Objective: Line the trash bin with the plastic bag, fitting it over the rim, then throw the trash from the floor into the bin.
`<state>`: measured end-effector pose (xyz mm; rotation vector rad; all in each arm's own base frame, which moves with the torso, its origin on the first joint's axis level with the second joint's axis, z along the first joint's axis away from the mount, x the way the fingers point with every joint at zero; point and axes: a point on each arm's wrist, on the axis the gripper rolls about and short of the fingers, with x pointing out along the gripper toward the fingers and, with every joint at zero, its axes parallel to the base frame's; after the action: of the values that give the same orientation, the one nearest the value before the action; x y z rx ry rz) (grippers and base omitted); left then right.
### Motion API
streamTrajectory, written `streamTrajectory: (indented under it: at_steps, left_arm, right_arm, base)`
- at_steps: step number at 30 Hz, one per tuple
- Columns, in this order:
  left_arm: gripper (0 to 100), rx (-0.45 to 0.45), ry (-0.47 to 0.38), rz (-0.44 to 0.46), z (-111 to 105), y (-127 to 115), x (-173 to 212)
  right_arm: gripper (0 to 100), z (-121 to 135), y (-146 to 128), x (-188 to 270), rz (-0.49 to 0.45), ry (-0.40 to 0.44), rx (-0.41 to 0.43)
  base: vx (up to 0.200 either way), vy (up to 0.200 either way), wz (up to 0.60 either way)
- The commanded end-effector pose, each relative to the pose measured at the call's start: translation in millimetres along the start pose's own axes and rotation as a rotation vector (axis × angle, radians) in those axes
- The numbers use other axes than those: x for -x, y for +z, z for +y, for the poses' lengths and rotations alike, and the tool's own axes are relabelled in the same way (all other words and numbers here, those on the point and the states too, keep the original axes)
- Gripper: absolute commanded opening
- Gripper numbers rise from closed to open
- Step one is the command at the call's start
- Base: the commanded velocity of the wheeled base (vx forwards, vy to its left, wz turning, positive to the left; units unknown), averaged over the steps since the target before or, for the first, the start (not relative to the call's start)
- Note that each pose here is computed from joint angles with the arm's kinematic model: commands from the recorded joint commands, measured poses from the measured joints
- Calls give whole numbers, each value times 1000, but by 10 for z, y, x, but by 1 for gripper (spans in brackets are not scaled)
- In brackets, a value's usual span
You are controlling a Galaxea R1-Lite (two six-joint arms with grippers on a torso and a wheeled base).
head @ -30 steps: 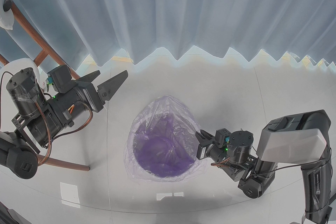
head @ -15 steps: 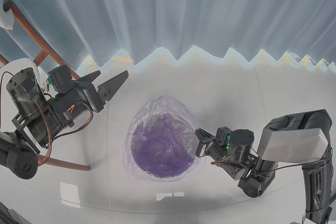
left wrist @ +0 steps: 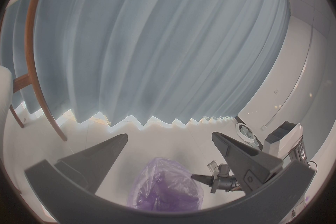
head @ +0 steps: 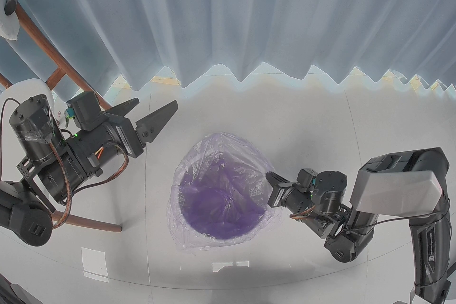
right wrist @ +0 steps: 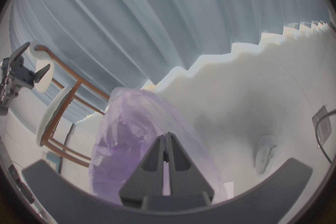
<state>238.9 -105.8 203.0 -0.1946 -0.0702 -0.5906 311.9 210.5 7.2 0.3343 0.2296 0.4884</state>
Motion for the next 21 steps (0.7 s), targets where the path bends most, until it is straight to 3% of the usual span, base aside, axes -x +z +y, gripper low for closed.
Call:
streamTrajectory:
  at_steps: [1, 9, 21]
  left_arm:
    - [100, 0, 0, 2, 1, -5, -1]
    - [100, 1, 0, 9, -2, -23, 8]
    - [100, 1, 0, 7, -3, -19, 11]
  right_arm:
    - [0, -112, 101, -75, -57, -19, 1]
    - [0, -305, 148, -259, -112, -50, -15]
    - [0, -501, 27, -327, -95, -93, -24]
  base:
    - [0, 0, 0]
    - [0, 0, 0]
    - [0, 0, 0]
